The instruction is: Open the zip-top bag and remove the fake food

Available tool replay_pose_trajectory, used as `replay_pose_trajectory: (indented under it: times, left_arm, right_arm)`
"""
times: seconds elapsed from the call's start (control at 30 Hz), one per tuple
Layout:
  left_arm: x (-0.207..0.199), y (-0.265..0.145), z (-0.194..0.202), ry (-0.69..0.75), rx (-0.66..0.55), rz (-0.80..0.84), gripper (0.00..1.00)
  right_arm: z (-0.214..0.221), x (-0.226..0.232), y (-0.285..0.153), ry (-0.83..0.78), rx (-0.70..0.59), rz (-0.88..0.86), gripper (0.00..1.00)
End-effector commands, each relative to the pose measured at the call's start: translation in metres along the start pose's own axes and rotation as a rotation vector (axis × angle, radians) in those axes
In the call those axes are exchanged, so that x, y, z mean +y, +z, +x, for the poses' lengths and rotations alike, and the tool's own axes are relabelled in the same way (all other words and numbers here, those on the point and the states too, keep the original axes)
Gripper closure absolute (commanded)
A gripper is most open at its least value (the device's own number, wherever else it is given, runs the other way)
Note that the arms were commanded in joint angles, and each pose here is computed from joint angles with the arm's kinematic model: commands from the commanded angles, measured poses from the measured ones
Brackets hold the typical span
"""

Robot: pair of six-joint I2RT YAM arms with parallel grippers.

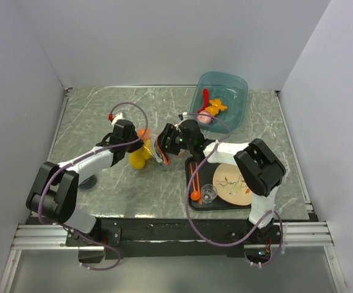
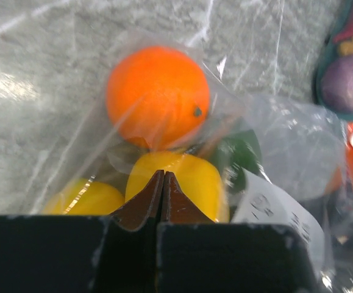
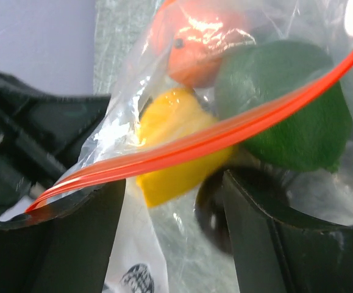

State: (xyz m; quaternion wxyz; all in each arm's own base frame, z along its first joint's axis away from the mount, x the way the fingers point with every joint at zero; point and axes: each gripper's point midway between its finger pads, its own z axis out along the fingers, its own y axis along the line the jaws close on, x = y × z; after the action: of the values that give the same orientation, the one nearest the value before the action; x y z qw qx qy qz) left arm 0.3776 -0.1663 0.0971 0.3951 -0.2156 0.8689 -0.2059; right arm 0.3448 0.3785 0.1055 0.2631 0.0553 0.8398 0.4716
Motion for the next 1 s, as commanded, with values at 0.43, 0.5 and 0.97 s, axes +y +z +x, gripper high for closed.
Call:
replay_pose_trajectory:
  times: [0.43, 0.5, 0.97]
  left_arm:
    - [-0.004, -0.041, 0.011, 0.058, -0.008, 0.003, 0.91]
    - [-0.002, -0.05, 0.005, 0.065, -0.023, -0.002, 0.86]
    - [-0.017, -0.075, 0.07, 0.033, 0.139, 0.161, 0.9]
  right_arm:
    - [0.003, -0.005, 0.0, -0.147, 0.009, 0.13, 0.22]
    - [-0.001, -0.004, -0.009, -0.189, -0.001, 0.146, 0.21]
    - [0.024, -0.023, -0.037, -0.363, 0.138, 0.211, 0.2]
